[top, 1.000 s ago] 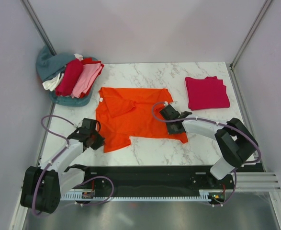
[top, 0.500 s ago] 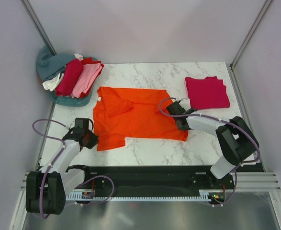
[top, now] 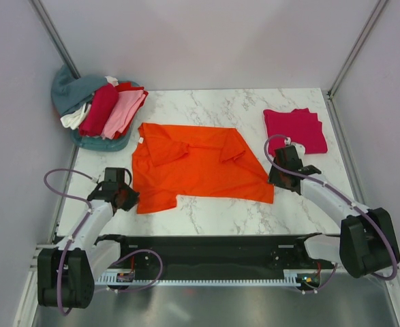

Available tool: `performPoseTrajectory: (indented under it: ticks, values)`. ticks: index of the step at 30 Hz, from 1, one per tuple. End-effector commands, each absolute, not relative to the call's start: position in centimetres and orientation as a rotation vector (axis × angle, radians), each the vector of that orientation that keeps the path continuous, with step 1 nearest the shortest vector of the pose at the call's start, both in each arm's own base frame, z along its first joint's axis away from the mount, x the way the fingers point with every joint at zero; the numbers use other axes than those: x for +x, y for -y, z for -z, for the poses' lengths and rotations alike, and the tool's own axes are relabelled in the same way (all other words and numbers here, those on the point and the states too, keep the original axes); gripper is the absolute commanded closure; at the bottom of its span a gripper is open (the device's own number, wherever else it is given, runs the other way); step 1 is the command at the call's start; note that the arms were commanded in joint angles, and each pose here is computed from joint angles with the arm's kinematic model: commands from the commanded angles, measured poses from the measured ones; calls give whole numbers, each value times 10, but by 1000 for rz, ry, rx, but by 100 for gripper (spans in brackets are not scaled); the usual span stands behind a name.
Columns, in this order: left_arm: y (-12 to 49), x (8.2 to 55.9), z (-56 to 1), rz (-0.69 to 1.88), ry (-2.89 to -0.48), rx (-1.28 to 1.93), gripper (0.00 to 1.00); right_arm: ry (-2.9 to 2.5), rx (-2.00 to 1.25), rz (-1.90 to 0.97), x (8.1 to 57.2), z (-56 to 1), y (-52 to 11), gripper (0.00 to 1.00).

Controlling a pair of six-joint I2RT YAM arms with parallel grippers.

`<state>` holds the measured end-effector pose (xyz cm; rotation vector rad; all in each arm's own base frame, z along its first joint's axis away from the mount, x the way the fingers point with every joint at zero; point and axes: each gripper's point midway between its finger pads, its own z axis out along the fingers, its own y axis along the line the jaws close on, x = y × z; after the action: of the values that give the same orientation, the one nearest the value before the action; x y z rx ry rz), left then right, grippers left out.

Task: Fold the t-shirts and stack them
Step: Flatten the tshirt out

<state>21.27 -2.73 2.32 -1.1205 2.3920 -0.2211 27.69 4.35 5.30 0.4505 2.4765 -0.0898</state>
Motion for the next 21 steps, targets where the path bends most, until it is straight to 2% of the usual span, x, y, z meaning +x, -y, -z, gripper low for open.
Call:
performPoseTrajectory:
  ticks: [1, 5, 10, 14, 21]
  values:
    - [22, 219, -34, 205, -2361, -1075, 98, -2524, 388, -227, 267, -52, -86, 42]
    - [23, 219, -35, 214, -2364, -1071, 98, -2584, 400, -356, 244, -42, -100, 42]
    - [25, 219, -33, 224, -2370, -1078, 98, -2600, 472, -339, 225, -29, -93, 42]
    - [26, 217, -32, 234, -2366, -1094, 98, -2599, 508, -302, 221, -23, -88, 43]
    - [28, 218, -31, 247, -2369, -1092, 98, -2608, 529, -262, 227, -11, -85, 50]
